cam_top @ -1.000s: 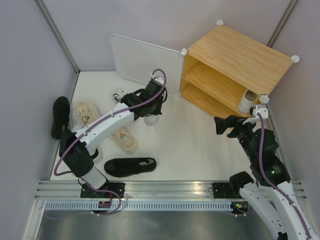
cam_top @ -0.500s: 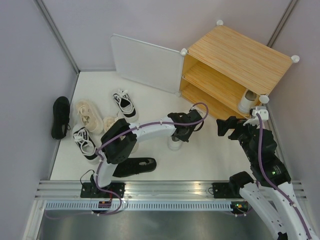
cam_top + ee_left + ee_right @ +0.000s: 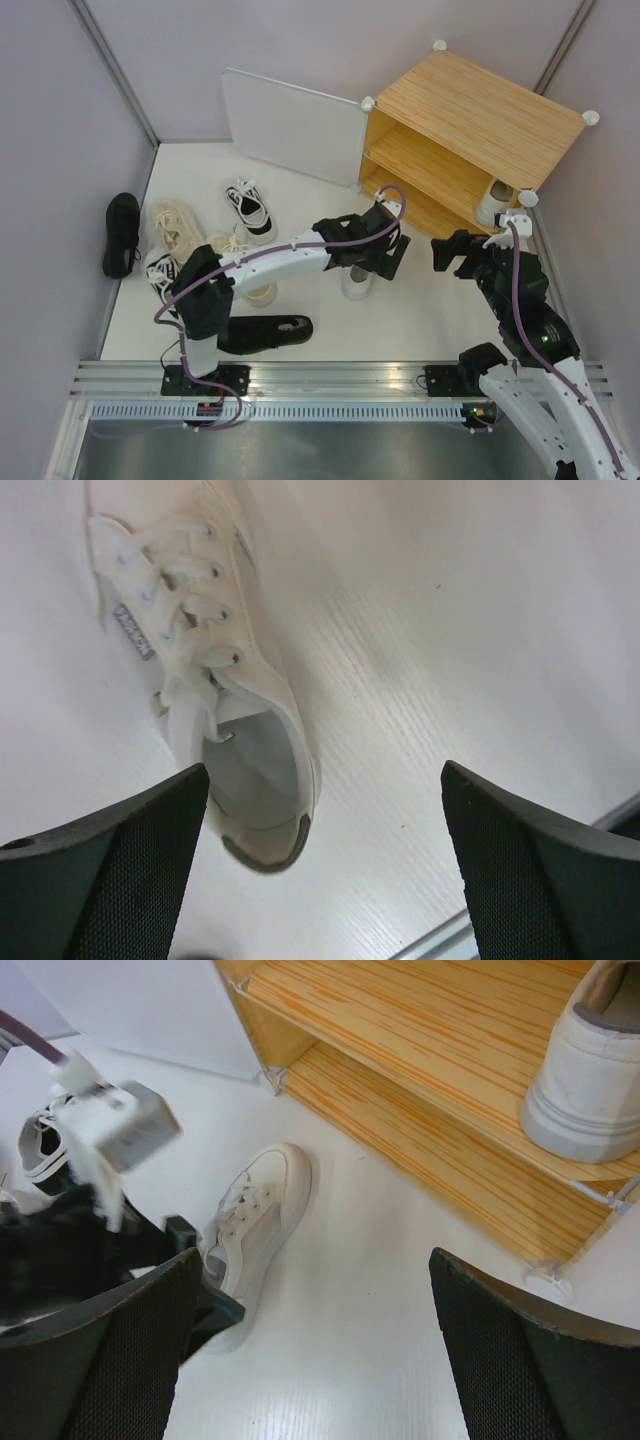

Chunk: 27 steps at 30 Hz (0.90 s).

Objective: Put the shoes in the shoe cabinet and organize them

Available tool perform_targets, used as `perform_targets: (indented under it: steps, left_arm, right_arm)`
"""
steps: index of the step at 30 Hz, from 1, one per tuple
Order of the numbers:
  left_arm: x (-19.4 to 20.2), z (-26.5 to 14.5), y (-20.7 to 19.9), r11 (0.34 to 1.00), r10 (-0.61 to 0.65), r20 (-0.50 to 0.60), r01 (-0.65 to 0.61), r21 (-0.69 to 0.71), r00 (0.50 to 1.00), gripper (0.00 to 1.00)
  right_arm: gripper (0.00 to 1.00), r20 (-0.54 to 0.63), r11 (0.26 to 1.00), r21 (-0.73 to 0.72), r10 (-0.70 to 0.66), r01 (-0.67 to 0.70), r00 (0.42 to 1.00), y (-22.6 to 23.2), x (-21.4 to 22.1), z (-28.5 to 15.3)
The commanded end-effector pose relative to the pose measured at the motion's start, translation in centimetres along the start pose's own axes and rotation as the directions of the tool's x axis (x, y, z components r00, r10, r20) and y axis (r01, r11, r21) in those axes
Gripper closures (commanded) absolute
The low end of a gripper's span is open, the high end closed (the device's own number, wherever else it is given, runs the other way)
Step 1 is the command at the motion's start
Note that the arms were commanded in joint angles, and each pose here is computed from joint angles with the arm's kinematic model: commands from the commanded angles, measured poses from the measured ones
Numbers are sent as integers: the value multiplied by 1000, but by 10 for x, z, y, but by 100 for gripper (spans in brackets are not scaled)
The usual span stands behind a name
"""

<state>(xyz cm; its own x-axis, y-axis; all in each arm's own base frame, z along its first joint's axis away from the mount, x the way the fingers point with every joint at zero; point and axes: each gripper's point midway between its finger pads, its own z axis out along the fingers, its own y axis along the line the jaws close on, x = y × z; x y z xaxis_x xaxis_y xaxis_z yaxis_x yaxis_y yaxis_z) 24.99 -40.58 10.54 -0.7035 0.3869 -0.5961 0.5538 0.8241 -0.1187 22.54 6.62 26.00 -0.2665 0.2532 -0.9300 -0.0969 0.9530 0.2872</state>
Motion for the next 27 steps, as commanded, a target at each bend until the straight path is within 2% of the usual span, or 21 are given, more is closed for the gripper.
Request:
perform_targets:
  steps: [1, 4, 8, 12, 14, 20, 22, 27]
  left_arm:
    - [-53, -63, 0, 994, -97, 186, 87, 59, 978, 0]
    - [-64, -88, 18, 989, -142, 216, 129, 75, 966, 0]
    - [-68, -108, 62, 978, -209, 236, 203, 50, 949, 0]
    - [-65, -126, 137, 951, -288, 274, 309, -34, 917, 0]
    - [-55, -131, 179, 924, -337, 279, 372, -85, 899, 0]
    - [-21, -170, 266, 847, -440, 329, 508, -156, 835, 0]
    - [-10, -184, 281, 827, -456, 347, 534, -175, 820, 0]
    - [15, -205, 315, 759, -447, 424, 585, -286, 788, 0]
  right_arm:
    - [2, 7, 999, -29, 23, -23, 1000, 11, -13, -1]
    - [2, -33, 999, -39, 24, -25, 999, 15, -8, 5]
    - [3, -102, 998, -63, 6, -12, 995, 22, 2, 15]
    - [3, -214, 994, -111, -19, -5, 977, 31, 30, 31]
    - [5, -252, 990, -143, -20, -16, 967, 36, 44, 38]
    - [8, -383, 985, -174, -80, 13, 921, 46, 98, 58]
    - [8, -419, 984, -170, -114, 46, 901, 50, 115, 65]
    - [10, -457, 947, -297, -256, 125, 852, 95, 143, 66]
